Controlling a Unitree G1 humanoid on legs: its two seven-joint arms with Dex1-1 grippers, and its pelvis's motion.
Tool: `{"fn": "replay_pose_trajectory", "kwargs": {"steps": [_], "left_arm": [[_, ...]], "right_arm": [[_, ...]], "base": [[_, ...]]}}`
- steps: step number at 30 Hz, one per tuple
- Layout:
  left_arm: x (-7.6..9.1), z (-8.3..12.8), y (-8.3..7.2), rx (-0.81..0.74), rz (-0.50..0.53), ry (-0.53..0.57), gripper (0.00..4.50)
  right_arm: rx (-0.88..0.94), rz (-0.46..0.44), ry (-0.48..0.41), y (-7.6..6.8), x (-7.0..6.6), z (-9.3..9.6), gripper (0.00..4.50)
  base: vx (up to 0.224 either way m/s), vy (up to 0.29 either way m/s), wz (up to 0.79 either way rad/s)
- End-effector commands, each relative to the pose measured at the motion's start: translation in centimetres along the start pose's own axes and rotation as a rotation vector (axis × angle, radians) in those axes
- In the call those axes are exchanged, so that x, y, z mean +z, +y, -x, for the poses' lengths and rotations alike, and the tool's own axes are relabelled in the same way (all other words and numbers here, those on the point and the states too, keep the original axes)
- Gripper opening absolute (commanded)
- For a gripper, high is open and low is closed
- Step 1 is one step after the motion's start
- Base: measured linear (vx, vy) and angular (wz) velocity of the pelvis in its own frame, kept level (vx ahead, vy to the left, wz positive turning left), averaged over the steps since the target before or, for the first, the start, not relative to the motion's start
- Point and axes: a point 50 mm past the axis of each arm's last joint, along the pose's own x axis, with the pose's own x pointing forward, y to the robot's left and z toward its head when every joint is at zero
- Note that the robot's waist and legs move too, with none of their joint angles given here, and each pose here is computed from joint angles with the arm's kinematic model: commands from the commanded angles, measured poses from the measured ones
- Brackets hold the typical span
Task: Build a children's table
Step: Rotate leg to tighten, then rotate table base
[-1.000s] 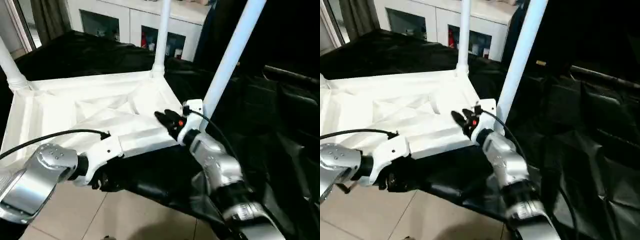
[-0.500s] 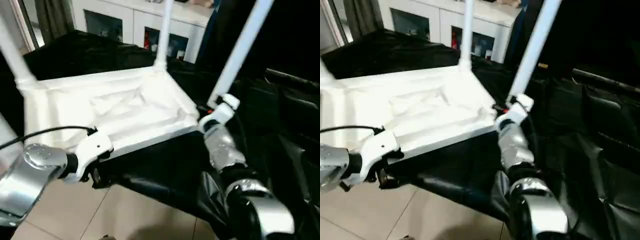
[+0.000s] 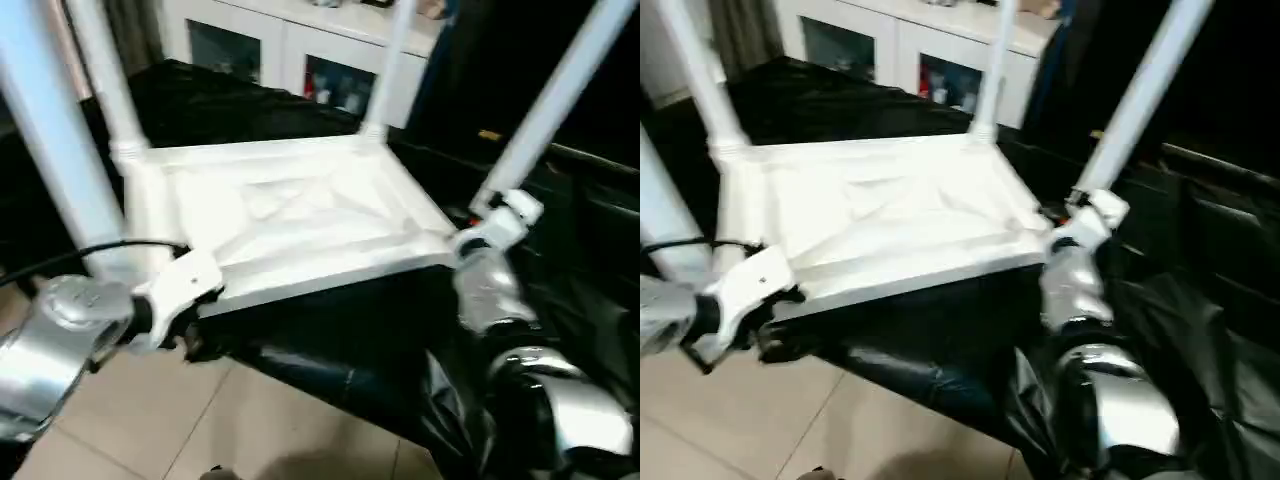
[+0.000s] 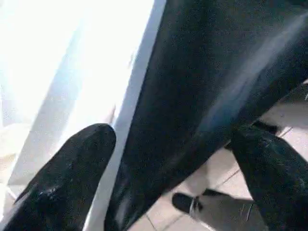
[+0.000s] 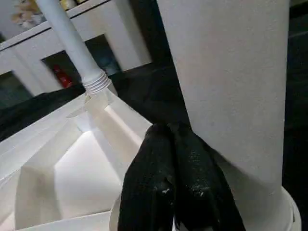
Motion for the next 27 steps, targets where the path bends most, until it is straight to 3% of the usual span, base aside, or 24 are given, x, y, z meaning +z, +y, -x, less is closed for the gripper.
{"fn": "replay_pose_trajectory", "kwargs": {"steps": [1,6,11,14,17,19,20,24,27], "left_arm": [[0.6,-0.4,0.7,0.039,-0.025,-0.042,4.5],[1.8,-1.1,0.5,0.002,-0.058,-0.155,4.5],[3.7,-2.5,-0.9,-0.141,-0.056,-0.367,4.5],[3.7,-2.9,-1.2,-0.17,-0.039,-0.405,4.5],[2.6,-3.0,-2.2,-0.238,0.023,-0.393,4.5],[0.4,-2.0,-3.0,-0.292,0.092,-0.35,4.5],[0.4,-2.0,-3.0,-0.292,0.092,-0.35,4.5],[-1.7,0.4,-2.7,-0.276,0.212,-0.373,4.5],[-3.4,2.5,-2.1,-0.231,0.276,-0.411,4.5]], "right_arm": [[-0.102,0.003,-0.147,-2.8,3.9,-0.4,0.03],[-0.148,0.025,-0.178,-4.5,5.0,-0.3,0.03],[-0.191,0.072,-0.211,-6.3,5.8,0.2,0.03],[-0.197,0.094,-0.202,-6.6,5.6,0.3,0.03],[-0.175,0.136,-0.175,-6.7,5.2,0.5,0.03],[-0.059,0.168,-0.142,-5.9,4.7,0.4,0.03],[-0.059,0.168,-0.142,-5.9,4.7,0.4,0.03],[0.209,0.279,-0.09,-3.5,3.9,0.9,0.03],[0.437,0.359,0.006,-1.7,2.3,2.5,0.03]], "base": [[0.0,0.0,0.0],[0.0,0.0,0.0],[0.0,0.0,0.0],[0.0,0.0,0.0],[0.0,0.0,0.0],[0.0,0.0,0.0],[0.0,0.0,0.0],[0.0,0.0,0.0],[0.0,0.0,0.0]]}}
